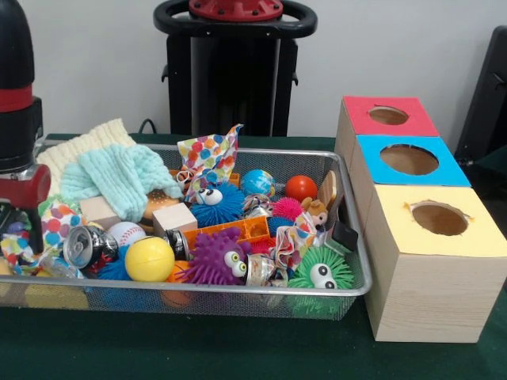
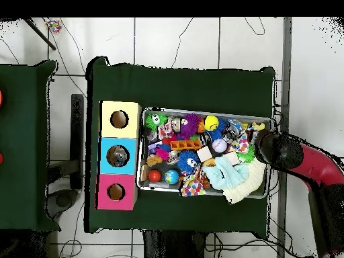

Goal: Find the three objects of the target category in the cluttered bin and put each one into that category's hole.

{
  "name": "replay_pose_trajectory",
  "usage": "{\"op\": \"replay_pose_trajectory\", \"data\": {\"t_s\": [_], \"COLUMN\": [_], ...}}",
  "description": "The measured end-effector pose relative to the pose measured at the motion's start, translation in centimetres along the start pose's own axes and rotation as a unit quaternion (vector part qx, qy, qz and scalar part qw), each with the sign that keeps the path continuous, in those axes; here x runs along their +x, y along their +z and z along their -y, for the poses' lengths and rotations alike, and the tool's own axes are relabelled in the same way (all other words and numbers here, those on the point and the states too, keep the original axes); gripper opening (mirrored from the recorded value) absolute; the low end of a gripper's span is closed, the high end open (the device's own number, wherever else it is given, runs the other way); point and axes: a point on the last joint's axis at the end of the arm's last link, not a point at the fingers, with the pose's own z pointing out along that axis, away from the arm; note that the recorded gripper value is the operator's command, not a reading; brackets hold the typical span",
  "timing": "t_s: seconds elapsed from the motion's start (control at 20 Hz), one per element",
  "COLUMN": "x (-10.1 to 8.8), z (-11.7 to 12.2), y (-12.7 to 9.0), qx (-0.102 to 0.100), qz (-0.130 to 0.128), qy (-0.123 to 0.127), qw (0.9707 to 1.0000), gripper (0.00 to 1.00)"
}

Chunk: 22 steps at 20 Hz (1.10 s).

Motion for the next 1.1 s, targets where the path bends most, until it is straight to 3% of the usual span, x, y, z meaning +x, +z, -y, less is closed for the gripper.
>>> {"op": "replay_pose_trajectory", "data": {"t_s": [0.35,0.55,0.65,1.1], "x": [-1.3,-2.0,-2.6,-4.2], "z": [-1.4,-3.3,-4.9,-10.7], "y": [-0.4,-1.4,-2.3,-4.7], "qx": [0.009,0.024,0.035,0.053], "qz": [0.006,0.005,0.005,0.004], "qy": [-0.018,-0.043,-0.062,-0.115], "qw": [0.9998,0.9988,0.9974,0.9919], "gripper": [1.00,1.00,1.00,1.00]}}
